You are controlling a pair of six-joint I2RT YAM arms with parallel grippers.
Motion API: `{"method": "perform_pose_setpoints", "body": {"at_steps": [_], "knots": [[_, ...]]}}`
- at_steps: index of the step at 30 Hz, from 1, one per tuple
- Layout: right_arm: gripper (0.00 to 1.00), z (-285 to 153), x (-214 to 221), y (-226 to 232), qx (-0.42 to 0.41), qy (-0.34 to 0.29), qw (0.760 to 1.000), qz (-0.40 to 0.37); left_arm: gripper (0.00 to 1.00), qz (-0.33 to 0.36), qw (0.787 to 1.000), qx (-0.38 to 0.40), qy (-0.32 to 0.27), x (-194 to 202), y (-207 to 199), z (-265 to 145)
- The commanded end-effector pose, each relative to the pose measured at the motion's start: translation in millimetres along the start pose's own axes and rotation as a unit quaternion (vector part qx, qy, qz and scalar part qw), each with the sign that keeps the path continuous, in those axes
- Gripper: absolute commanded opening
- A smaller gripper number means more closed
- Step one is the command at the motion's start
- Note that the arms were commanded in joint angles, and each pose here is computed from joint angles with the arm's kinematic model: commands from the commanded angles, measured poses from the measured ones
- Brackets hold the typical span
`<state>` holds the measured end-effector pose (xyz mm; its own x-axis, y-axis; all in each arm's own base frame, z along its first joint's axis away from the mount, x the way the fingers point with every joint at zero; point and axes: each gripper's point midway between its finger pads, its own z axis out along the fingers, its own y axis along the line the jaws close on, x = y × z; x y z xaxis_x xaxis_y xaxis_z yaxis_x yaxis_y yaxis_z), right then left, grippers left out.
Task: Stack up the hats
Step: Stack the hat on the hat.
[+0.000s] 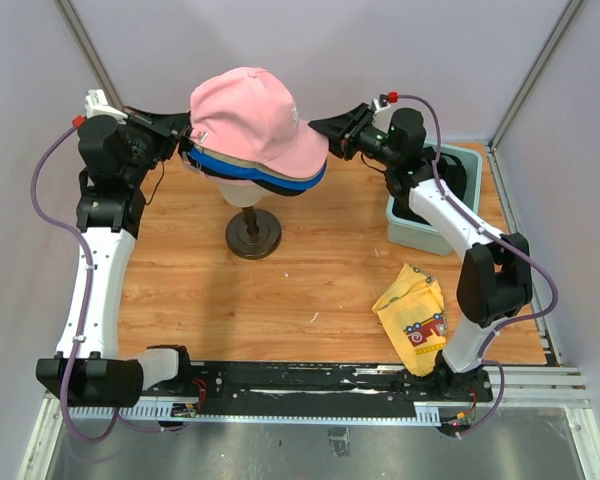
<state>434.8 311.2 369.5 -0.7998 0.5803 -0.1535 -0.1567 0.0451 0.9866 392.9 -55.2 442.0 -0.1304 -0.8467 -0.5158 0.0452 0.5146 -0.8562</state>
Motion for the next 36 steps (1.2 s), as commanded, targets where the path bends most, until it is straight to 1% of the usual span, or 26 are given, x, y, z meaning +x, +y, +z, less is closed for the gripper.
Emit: {"method": "perform_pose_setpoints", "body": {"at_steps": [1, 5, 7, 9, 13, 18, 22, 27, 31, 36], "knots": [[0.33, -15.9, 8.3, -48.9, 0.070, 0.033, 0.997, -0.018, 0.00, -0.009, 0.998, -0.050, 0.039, 20.5, 36.6, 5.3], [0.35, -26.3, -5.7, -44.5, 0.067, 0.013, 0.997, -0.020, 0.01, -0.009, 0.998, -0.050, 0.040, 21.4, 37.3, 6.2], [0.36, -30.8, -12.2, -40.3, 0.064, 0.005, 0.998, -0.024, 0.03, -0.009, 0.998, -0.049, 0.041, 21.8, 36.7, 5.9], [0.38, -34.6, -16.8, -36.7, 0.062, -0.001, 0.998, -0.027, 0.07, -0.010, 0.998, -0.049, 0.041, 22.0, 37.1, 5.7], [0.39, -41.1, -24.8, -30.5, 0.057, -0.011, 0.998, -0.033, 0.19, -0.015, 0.998, -0.047, 0.040, 21.6, 35.9, 5.4], [0.40, -49.3, -28.8, -18.5, 0.046, -0.025, 0.998, -0.044, 0.27, -0.022, 0.998, -0.038, 0.039, 20.2, 30.9, 3.8], [0.41, -61.2, -28.9, 5.8, 0.022, -0.045, 0.997, -0.059, 0.28, -0.024, 0.999, -0.031, 0.035, 17.6, 26.7, 1.7], [0.42, -72.7, -23.6, 28.0, -0.004, -0.053, 0.997, -0.063, 0.27, -0.025, 0.999, -0.030, 0.034, 16.6, 26.9, -0.2], [0.43, -75.7, -15.3, 41.4, -0.020, -0.039, 0.997, -0.068, 0.26, -0.027, 0.999, -0.029, 0.034, 17.1, 27.4, -0.8], [0.44, -71.6, 2.1, 41.7, -0.018, -0.011, 0.997, -0.072, 0.25, -0.030, 0.998, -0.025, 0.040, 19.4, 26.5, -0.4]]}}
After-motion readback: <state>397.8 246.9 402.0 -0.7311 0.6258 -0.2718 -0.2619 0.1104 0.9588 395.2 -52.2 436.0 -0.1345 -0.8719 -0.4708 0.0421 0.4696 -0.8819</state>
